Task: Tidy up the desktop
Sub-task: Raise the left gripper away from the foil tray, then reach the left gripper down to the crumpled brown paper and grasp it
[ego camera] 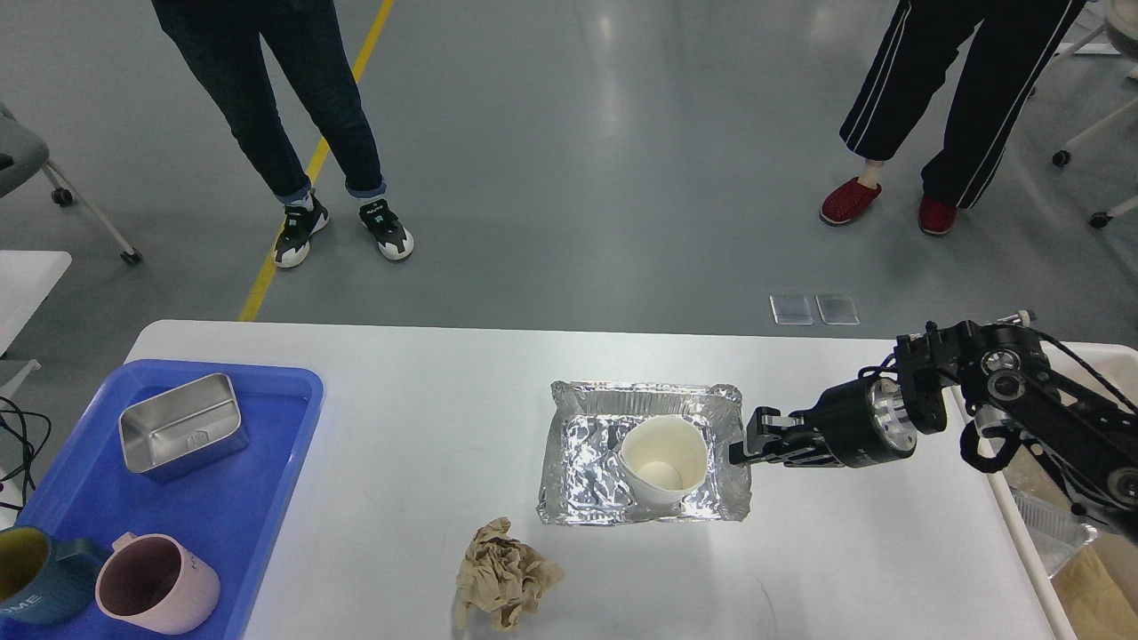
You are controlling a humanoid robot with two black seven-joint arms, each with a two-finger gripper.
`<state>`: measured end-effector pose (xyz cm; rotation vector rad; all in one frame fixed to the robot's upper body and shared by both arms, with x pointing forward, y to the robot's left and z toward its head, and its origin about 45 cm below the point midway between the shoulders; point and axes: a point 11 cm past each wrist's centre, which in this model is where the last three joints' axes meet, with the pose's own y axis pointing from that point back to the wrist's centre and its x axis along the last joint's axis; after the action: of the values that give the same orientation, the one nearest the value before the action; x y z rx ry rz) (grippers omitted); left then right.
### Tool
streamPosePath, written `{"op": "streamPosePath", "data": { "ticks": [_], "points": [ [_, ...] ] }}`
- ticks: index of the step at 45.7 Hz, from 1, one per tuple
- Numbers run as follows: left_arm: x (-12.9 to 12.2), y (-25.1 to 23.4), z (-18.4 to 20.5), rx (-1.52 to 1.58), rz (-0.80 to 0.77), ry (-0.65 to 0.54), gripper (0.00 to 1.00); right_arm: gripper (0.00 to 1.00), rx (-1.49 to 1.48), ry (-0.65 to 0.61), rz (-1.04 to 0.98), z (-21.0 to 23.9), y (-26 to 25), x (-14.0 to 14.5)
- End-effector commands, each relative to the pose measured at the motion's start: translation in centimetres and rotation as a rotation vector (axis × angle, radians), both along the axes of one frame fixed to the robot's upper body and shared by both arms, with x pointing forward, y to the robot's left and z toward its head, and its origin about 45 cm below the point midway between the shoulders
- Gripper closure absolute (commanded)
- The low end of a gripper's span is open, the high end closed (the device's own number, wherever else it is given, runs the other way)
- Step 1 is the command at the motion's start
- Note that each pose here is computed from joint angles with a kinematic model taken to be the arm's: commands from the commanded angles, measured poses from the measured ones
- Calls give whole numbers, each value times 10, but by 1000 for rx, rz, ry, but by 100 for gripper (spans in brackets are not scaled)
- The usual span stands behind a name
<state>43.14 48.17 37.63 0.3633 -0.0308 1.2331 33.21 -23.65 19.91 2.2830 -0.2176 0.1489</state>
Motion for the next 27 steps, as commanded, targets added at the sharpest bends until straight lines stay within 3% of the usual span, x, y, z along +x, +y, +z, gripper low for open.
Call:
{"op": "streamPosePath", "data": {
  "ticks": [1,17,27],
  "points": [
    [20,-43,-7,90,-110,23,2,100,0,-4,1,1,-1,0],
    [49,-159,-30,371,-427,93,2,100,10,-11,-8,5,-2,2],
    [32,-206,-48,506,-727,255,2,100,13,-14,-8,5,0,3]
  ]
}}
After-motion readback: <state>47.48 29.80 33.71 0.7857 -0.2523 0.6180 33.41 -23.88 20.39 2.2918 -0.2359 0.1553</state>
